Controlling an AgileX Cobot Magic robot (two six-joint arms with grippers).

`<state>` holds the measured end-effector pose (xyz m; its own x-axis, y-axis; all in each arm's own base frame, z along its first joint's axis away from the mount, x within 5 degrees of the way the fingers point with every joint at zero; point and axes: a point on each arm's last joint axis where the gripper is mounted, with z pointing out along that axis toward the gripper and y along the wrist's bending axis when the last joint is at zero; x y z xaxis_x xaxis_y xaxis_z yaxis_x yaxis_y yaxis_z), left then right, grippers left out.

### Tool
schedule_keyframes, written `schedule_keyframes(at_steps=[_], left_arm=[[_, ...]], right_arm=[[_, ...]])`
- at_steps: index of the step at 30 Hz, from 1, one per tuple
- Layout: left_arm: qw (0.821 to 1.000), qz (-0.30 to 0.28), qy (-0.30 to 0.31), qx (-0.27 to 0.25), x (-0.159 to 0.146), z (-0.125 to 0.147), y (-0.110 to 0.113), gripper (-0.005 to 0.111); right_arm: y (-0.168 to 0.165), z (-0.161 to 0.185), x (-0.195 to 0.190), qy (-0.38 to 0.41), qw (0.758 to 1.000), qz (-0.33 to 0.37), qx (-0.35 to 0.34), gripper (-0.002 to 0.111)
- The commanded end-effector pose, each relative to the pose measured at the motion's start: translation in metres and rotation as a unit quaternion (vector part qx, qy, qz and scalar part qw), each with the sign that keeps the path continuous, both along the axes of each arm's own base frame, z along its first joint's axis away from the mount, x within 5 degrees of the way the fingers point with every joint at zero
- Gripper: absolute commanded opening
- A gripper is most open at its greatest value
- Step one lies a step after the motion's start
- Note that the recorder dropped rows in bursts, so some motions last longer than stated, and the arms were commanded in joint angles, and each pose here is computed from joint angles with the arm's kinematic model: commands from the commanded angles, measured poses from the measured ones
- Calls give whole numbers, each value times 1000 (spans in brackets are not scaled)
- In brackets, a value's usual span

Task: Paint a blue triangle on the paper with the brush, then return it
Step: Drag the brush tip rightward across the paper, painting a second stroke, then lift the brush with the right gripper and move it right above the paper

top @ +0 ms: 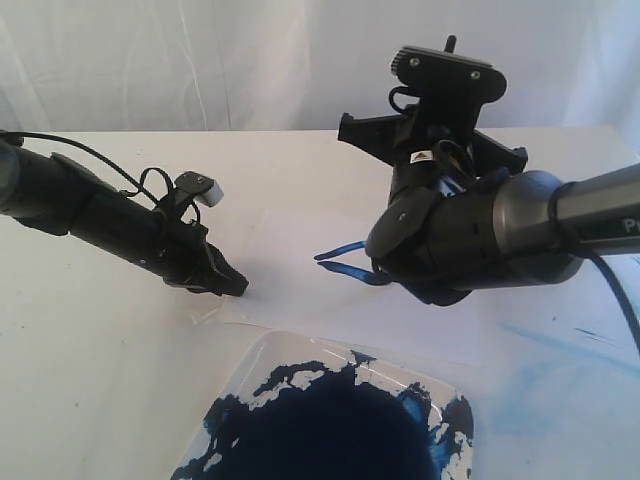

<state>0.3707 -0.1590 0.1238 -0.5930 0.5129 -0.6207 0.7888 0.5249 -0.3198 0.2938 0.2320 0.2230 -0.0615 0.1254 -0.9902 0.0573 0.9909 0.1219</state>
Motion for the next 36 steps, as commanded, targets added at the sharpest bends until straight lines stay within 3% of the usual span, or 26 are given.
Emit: schedule_keyframes(at_steps=[1,26,32,36], left_arm=[[1000,-2,1,0,-2,1,-1,0],[1000,-1,0,1,-2,1,0,0],[1000,0,-1,1,-2,1,0,0],[1000,0,-1,1,-2,1,0,0]], right_arm=[[-1,4,-1,1,1000,-10,-3,0],[-9,39,-11,-42,999,-17,13,0],[9,46,-11,-86,992,80,48,0],[28,43,-12,-132,978,160,22,0]])
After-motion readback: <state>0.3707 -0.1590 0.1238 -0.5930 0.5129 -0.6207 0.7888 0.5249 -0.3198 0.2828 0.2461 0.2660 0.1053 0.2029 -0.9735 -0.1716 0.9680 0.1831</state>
